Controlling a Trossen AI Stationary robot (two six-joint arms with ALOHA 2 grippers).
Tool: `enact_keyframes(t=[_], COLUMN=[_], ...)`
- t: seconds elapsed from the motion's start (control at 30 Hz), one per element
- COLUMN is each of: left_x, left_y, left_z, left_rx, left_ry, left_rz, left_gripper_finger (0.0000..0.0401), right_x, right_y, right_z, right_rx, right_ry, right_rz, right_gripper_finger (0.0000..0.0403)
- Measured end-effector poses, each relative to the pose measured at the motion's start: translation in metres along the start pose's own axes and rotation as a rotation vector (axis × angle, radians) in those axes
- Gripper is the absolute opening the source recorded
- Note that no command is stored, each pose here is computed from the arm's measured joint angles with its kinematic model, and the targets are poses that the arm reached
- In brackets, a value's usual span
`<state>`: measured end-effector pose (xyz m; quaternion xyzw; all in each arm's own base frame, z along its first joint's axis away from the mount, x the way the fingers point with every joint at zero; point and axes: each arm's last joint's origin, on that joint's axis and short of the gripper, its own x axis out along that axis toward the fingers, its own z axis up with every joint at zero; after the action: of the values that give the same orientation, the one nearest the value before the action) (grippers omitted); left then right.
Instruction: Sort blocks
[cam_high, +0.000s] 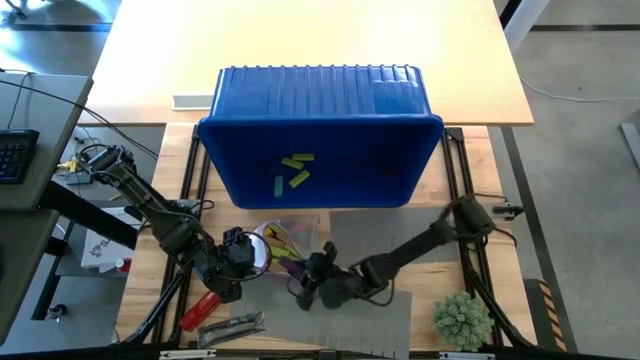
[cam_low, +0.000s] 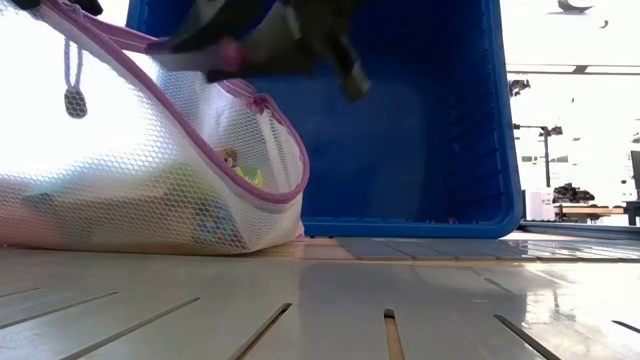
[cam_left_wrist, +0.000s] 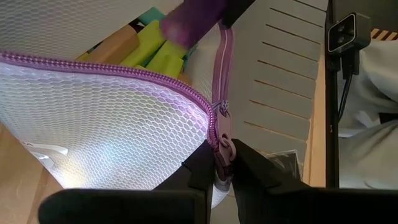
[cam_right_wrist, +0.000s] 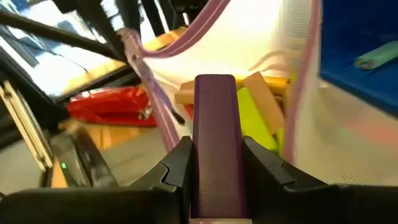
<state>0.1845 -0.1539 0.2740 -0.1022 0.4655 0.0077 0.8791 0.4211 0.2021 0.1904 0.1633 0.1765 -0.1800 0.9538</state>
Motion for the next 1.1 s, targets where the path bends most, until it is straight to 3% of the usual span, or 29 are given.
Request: enact_keyframes(t=[0.23, 0.5, 0.73, 0.9, 1.1], left_x=[0.000, 0.000, 0.000, 0.000, 0.000], left_y=[0.000, 0.000, 0.000, 0.000, 0.000], left_z=[0.000, 0.000, 0.000, 0.000, 0.000], left_rx=[0.000, 0.001, 0.000, 0.000, 0.000], left_ry=[0.000, 0.000, 0.000, 0.000, 0.000], left_rz=[0.000, 0.000, 0.000, 0.000, 0.000], left_gripper_finger=[0.0024, 0.0024, 0.0024, 0.0024, 0.0024], right_x=[0.031, 0.039, 0.029, 0.005, -0.020], right_y=[-0.010, -0.013, -0.010, -0.004, -0.025], right_z=[0.015, 0.048, 0.068, 0.098, 0.131], right_rx=[0.040, 0.052, -0.049, -0.215, -0.295], right_ry=[0.012, 0.064, 0.145, 0.160, 0.258], right_rz=[0.026, 0.037, -0.069, -0.220, -0.421], right_gripper_finger=[0.0093, 0.0186, 0.0213, 0.0214, 0.0215])
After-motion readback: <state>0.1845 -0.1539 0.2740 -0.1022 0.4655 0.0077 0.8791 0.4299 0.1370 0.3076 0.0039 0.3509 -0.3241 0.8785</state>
